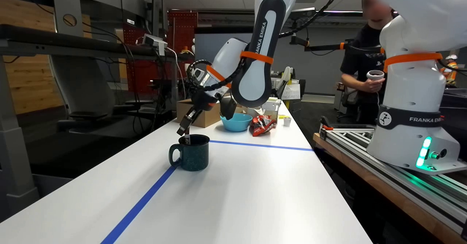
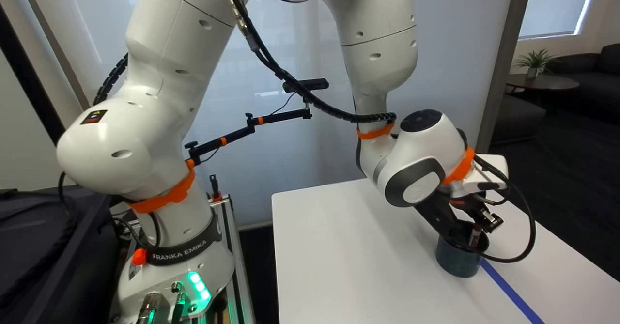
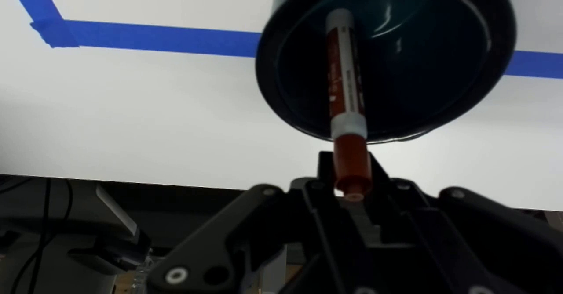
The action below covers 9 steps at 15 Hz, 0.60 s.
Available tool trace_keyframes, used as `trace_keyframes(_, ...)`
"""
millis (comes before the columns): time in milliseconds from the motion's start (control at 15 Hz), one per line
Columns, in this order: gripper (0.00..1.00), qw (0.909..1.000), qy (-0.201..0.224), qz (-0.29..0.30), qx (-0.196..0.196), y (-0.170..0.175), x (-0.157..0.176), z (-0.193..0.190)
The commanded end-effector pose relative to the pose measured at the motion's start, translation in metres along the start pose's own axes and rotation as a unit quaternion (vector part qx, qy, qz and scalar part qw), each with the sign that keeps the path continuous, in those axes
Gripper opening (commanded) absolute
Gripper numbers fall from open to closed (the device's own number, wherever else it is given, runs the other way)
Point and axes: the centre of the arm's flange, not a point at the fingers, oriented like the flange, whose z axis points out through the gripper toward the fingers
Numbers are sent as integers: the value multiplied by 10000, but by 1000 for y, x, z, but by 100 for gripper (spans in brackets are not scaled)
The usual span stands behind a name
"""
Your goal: Remove the marker from the mug and put it on the table inside the border
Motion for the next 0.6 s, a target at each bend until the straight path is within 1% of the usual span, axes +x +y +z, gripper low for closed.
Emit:
trace_keyframes(0, 5, 10000, 64, -19, 42, 1, -1, 4)
trace_keyframes(267, 5, 9999, 99, 6, -36, 3, 5, -3)
trace_keyframes(533, 5, 9996, 218, 35, -199, 8, 16, -23)
